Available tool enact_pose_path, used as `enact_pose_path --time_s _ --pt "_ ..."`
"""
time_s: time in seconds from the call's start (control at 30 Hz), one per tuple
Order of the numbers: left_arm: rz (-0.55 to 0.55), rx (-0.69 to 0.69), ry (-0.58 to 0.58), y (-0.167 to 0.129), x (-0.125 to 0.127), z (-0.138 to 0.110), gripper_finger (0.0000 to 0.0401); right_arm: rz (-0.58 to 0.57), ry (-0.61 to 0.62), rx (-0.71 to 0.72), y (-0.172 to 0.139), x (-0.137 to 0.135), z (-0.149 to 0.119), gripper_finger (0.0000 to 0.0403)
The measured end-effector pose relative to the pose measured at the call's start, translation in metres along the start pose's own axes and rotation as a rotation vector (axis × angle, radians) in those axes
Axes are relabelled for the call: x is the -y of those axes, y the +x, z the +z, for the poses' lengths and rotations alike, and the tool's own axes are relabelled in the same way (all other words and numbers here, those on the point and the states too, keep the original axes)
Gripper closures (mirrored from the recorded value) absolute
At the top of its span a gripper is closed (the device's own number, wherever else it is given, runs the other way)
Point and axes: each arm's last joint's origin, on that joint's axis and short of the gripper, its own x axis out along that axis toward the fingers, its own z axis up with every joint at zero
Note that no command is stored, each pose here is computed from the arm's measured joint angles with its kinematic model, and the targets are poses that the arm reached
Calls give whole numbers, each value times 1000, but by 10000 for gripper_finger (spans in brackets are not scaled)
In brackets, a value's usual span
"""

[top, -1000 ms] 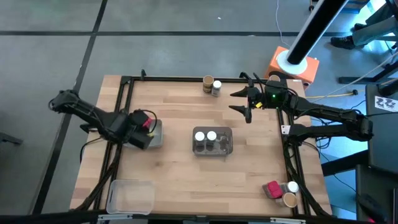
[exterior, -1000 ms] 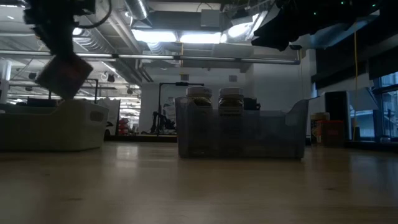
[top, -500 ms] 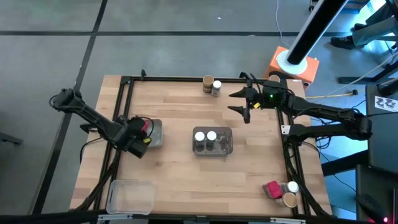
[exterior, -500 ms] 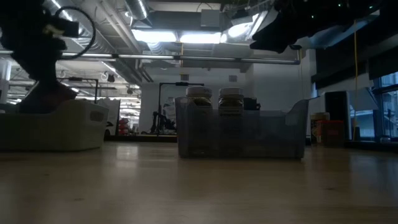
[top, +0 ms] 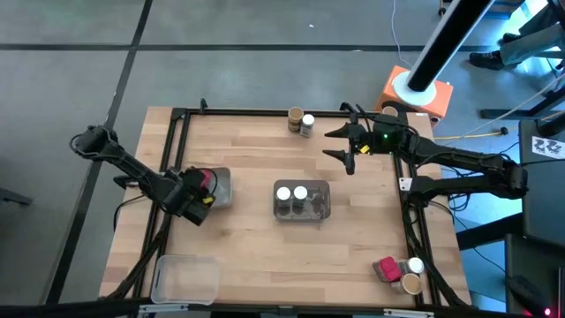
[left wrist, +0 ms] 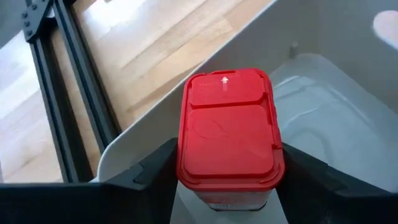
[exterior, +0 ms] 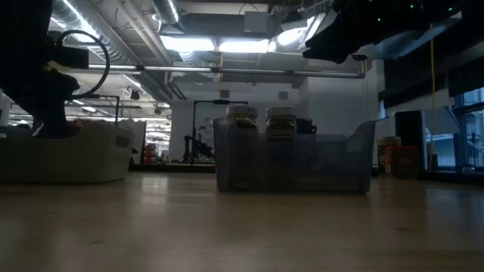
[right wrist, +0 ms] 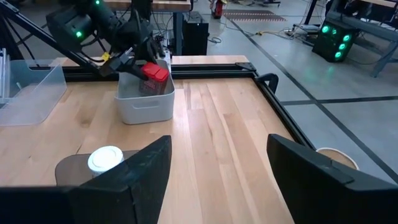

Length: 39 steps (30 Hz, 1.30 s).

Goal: Sort spices by type
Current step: Put the top left red seasoning can into the gray bin, then put the top red seasoning can into the gray bin

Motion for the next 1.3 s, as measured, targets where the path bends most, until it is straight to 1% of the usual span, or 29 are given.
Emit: enact_pose_path --time_s 0.17,0.4,0.6,0.7,0.93,1.13,1.3 --pt "-14 -39 28 1 1 1 159 1 1 -4 0 0 0 139" --pt "-53 -24 65 -12 -3 15 153 1 1 -4 0 0 0 139" --pt "-126 2 75 -28 -10 33 152 1 1 -5 0 0 0 139" --pt "-165 60 74 -38 -12 44 151 1 2 -4 0 0 0 139" --pt "-263 212 18 -54 -11 72 151 1 48 -2 0 0 0 139" --pt "-380 345 51 -55 2 102 151 1 55 -3 0 0 0 139" --pt "-394 466 126 -49 8 131 151 -9 76 -19 5 1 -3 139"
